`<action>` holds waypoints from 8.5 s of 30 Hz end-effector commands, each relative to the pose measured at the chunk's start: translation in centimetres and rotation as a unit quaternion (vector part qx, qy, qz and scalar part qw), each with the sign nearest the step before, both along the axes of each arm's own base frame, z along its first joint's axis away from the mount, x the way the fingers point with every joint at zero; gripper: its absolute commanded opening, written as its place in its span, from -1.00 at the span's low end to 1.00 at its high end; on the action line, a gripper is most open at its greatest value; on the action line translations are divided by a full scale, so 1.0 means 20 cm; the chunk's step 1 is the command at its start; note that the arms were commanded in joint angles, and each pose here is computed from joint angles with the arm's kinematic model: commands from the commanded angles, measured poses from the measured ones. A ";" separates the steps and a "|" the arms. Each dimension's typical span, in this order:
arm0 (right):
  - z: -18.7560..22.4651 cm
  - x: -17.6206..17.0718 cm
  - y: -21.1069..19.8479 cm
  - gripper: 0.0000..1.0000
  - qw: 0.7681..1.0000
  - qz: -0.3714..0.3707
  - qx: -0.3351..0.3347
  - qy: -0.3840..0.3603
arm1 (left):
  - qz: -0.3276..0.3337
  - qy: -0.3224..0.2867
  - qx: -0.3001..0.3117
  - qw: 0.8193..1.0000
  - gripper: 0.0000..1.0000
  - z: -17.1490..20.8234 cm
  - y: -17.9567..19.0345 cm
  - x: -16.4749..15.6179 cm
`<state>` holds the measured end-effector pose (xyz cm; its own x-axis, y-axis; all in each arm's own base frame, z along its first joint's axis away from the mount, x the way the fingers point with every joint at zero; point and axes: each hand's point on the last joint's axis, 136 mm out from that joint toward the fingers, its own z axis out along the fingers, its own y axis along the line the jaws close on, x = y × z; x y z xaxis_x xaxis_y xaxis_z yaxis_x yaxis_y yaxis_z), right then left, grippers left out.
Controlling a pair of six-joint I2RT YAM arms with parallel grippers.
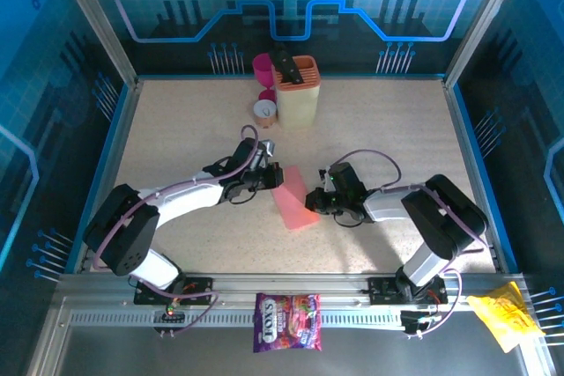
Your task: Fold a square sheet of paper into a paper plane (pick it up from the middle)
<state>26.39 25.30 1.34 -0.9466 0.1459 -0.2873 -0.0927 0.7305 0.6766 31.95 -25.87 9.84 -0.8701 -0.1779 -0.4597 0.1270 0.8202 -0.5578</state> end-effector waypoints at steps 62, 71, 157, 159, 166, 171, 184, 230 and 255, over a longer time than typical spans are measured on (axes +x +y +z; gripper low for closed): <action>-0.15 -0.17 0.02 -1.00 0.998 0.035 0.004 0.051 | 0.020 0.059 0.020 0.998 -0.02 -0.19 0.05 -0.18; -0.18 -0.17 0.02 -1.00 0.998 0.031 0.006 0.060 | 0.051 0.100 0.022 0.993 0.20 -0.30 0.12 -0.26; -0.22 -0.19 0.02 -1.00 0.997 0.030 0.003 0.071 | 0.038 0.015 -0.066 0.997 0.12 -0.30 0.11 -0.16; -0.22 -0.19 0.02 -1.00 0.997 0.031 0.004 0.071 | 0.037 0.017 -0.068 0.997 0.05 -0.31 0.11 -0.17; -0.22 -0.19 0.02 -1.00 0.997 0.031 0.004 0.072 | 0.032 0.013 -0.079 0.996 -0.04 -0.33 0.10 -0.16; -0.22 -0.19 0.02 -1.00 0.997 0.031 0.003 0.072 | 0.029 0.017 -0.079 0.996 -0.10 -0.35 0.10 -0.17; -0.13 -0.16 0.06 -1.00 0.997 0.051 0.012 0.059 | 0.028 0.021 -0.071 0.997 -0.82 -0.38 0.13 -0.18; 0.17 -0.36 0.47 0.06 0.909 0.276 -0.270 -0.160 | 0.106 0.212 -0.093 0.967 -1.00 -0.36 0.16 -0.24; 0.21 -0.30 0.40 -1.00 0.929 0.271 -0.211 -0.138 | 0.109 0.196 -0.103 0.969 -0.54 -0.32 0.19 -0.25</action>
<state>20.52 33.38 4.63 -0.7328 -0.5182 -0.4410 -0.6396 0.7457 0.1867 27.48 -22.31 2.93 -0.9025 -0.4281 -0.0479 -0.2894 0.6849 -0.6687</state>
